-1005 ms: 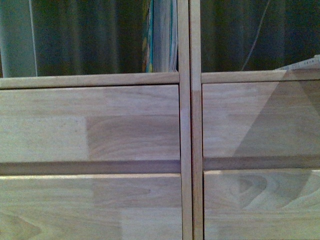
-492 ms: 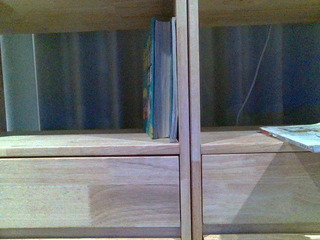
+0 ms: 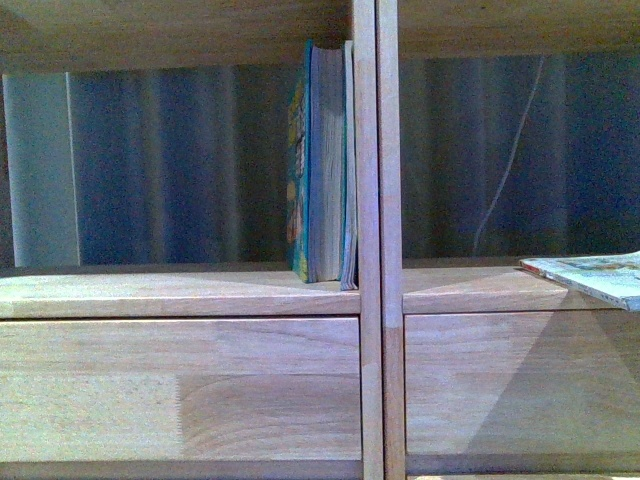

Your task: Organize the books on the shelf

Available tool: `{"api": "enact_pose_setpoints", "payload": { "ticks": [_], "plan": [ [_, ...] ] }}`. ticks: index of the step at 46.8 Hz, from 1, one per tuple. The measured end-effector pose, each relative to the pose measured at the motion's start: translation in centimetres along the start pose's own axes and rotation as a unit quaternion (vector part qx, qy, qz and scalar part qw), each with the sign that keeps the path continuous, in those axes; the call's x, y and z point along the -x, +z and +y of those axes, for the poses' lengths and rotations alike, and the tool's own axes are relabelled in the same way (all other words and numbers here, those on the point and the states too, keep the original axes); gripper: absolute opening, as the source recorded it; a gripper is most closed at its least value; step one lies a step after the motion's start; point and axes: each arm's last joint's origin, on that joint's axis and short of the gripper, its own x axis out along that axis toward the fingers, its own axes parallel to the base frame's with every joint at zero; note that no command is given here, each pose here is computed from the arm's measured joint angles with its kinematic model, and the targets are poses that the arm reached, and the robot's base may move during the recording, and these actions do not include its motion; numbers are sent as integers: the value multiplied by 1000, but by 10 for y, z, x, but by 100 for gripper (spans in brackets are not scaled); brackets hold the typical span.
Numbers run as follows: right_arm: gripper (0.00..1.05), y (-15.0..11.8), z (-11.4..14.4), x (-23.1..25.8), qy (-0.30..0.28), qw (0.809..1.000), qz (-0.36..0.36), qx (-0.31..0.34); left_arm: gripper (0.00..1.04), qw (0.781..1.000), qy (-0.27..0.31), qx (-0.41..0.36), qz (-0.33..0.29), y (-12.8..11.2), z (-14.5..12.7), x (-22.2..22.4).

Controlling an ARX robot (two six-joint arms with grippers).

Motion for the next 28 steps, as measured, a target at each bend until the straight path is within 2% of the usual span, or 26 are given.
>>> {"api": "enact_pose_setpoints", "payload": {
  "ticks": [10,18,28],
  "plan": [
    [98,31,6,-37,-8,998,-27,-59,97,1000,0,0,0,0,0,0],
    [98,47,17,-53,0,996,-51,-76,97,1000,0,0,0,0,0,0],
    [68,58,17,-55,-4,994,-67,-82,97,1000,0,0,0,0,0,0]
  ]
}}
